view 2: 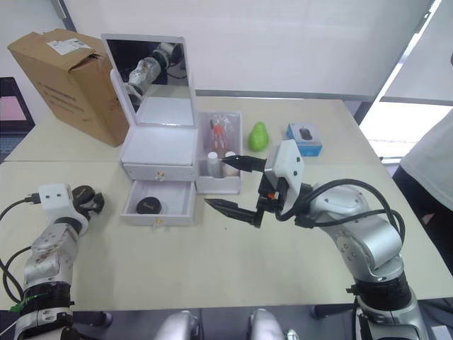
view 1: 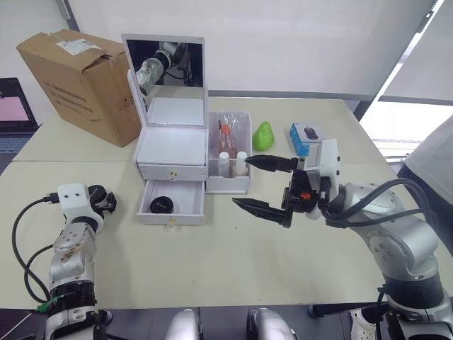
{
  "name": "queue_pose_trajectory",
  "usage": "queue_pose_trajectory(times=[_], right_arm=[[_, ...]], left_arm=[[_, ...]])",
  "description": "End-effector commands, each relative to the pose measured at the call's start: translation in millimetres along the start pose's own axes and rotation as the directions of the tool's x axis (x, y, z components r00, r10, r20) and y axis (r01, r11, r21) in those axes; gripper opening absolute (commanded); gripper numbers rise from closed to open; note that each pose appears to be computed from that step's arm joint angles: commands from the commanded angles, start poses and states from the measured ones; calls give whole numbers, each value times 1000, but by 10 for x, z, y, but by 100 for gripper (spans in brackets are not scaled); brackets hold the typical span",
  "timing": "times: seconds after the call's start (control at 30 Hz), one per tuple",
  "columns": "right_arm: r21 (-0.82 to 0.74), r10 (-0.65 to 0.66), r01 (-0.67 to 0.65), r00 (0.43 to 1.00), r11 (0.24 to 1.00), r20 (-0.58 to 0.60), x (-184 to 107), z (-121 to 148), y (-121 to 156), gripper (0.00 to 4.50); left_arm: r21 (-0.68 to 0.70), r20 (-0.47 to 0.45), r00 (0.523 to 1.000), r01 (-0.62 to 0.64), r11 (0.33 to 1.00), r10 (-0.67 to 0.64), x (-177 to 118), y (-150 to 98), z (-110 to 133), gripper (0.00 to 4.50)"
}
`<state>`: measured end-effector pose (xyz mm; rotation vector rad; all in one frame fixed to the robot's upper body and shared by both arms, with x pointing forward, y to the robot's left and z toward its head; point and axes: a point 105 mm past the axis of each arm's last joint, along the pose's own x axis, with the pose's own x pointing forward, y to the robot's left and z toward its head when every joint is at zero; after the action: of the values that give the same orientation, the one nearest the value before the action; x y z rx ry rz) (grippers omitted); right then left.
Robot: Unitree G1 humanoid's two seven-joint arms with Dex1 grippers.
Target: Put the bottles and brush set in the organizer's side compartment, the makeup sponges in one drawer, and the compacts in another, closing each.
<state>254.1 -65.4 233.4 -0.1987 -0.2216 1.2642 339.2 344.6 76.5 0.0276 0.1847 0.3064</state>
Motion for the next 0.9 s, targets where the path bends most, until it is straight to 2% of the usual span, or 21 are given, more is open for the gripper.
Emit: queue_pose_trajectory(times=[0.03, 0.17, 0.27, 0.37, 0.5, 0.6, 0.67, 0.73, 0.77, 0.83, 0.9], right_arm=[[-42, 12, -11, 1000, 999, 29, 27, 124, 49, 450], [-45, 5, -4, 1000, 999, 12, 26, 109, 51, 450], [-38, -2, 2, 1000, 999, 10, 20, 109, 50, 450], [-32, -15, 15, 1000, 999, 4, 10, 90, 40, 450], [-23, -15, 15, 1000, 1000, -3, 10, 63, 47, 450], [-18, -20, 20, 1000, 1000, -6, 7, 58, 44, 450], [-15, -35, 35, 999, 999, -21, -13, 32, 34, 450], [-8, -45, 45, 998, 999, -33, -33, 10, 28, 450], [-6, -47, 47, 998, 999, -37, -40, 0, 26, 450], [0, -54, 55, 997, 999, -49, -50, -32, 19, 450], [7, -58, 59, 997, 998, -54, -54, -56, 16, 450]], left_arm=[[18, 46, 999, 15, 1000, -16, 28, 1, 150, 448], [11, 69, 998, 14, 1000, -15, 19, -10, 182, 448], [5, 96, 995, -8, 1000, 7, 9, 35, 239, 389], [2, 119, 993, -17, 1000, 16, 7, 61, 288, 297], [7, 143, 989, -23, 1000, 22, -5, 94, 338, 292], [0, 212, 977, -15, 1000, 15, -54, 135, 466, 292], [42, 344, 932, 111, 993, -119, -213, 105, 770, 292], [137, 398, 867, 267, 954, -299, -411, 52, 992, 292], [166, 384, 846, 332, 929, -371, -472, 17, 1020, 292], [243, 292, 767, 519, 820, -572, -628, -140, 1015, 292], [287, 188, 679, 654, 700, -710, -741, -288, 995, 292]])
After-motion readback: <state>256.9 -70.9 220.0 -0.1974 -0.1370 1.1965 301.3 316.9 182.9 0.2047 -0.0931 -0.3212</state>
